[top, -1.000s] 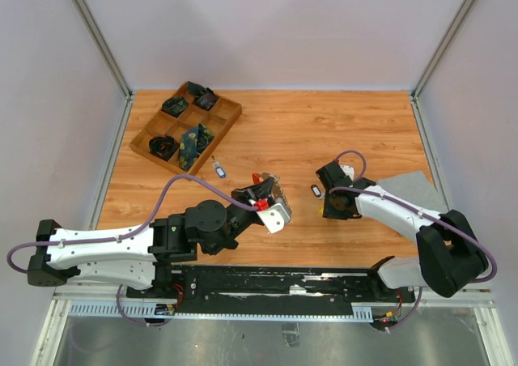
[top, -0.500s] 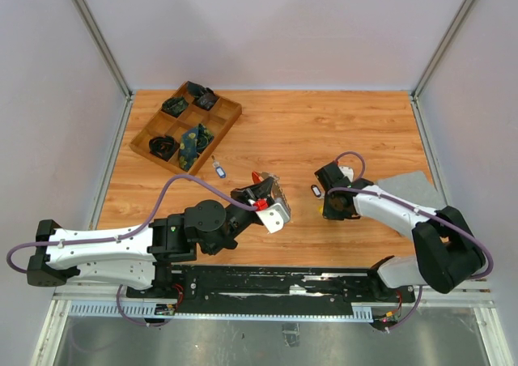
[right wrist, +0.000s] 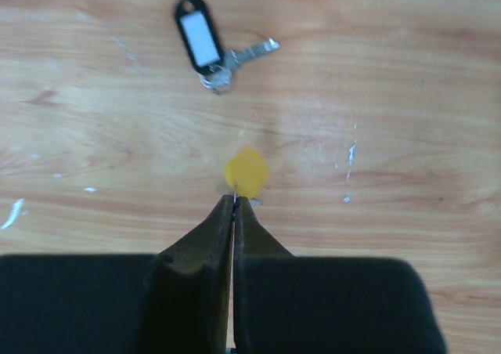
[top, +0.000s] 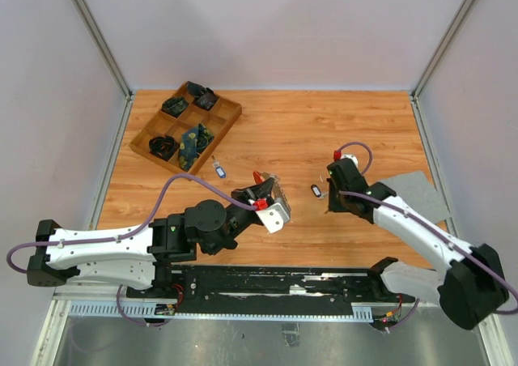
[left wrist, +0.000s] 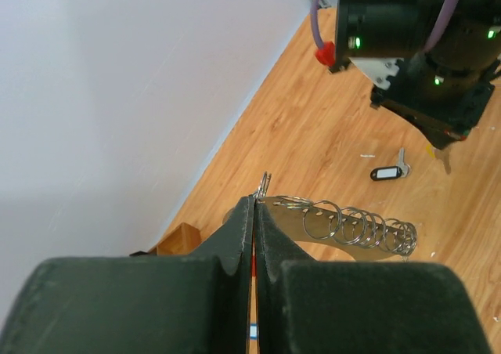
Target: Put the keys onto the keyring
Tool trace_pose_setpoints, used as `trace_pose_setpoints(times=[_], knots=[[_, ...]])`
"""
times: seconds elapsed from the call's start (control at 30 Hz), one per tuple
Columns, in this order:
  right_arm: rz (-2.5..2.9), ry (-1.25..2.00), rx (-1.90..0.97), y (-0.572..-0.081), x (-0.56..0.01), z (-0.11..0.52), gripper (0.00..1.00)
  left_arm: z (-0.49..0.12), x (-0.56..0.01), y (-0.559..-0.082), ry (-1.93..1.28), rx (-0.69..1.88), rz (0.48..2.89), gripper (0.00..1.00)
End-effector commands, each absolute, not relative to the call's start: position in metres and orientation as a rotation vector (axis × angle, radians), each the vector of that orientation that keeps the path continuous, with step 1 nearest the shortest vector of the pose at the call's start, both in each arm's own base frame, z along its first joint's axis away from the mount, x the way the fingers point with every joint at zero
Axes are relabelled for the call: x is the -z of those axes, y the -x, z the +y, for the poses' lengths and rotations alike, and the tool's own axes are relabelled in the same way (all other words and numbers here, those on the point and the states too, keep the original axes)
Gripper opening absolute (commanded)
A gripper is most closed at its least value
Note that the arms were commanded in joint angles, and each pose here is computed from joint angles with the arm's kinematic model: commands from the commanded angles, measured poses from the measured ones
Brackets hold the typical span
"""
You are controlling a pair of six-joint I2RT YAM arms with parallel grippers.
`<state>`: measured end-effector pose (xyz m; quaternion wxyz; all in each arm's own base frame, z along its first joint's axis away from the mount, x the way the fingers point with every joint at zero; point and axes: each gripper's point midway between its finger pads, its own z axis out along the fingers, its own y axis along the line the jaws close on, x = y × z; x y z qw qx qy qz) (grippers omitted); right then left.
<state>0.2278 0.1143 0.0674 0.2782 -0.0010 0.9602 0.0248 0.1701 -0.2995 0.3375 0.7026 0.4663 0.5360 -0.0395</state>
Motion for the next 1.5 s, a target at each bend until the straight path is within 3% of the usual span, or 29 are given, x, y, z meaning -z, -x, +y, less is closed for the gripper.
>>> trace_pose_setpoints(times=[0.0,0.33,0.67,1.07,1.47], knots=[[2.408,0.302,-0.155,-0.235,-0.121,0.125,0.00,-0.302,-0.361,-0.169,-0.973,0.159,1.188,0.01],[2.103,0.806,-0.449,-0.198,-0.216,0.157,0.01,-0.323,-0.365,-0.162,-0.984,0.259,1.241,0.01],[1.713,1.256,-0.865,-0.121,-0.299,0.195,0.01,-0.332,-0.375,-0.152,-0.968,0.372,1.241,0.00],[1.506,1.304,-1.001,-0.107,-0.367,0.216,0.01,-0.331,-0.390,-0.142,-0.978,0.446,1.205,0.01],[1.546,1.341,-0.894,-0.120,-0.369,0.236,0.01,-0.327,-0.393,-0.155,-0.929,0.338,1.226,0.01]])
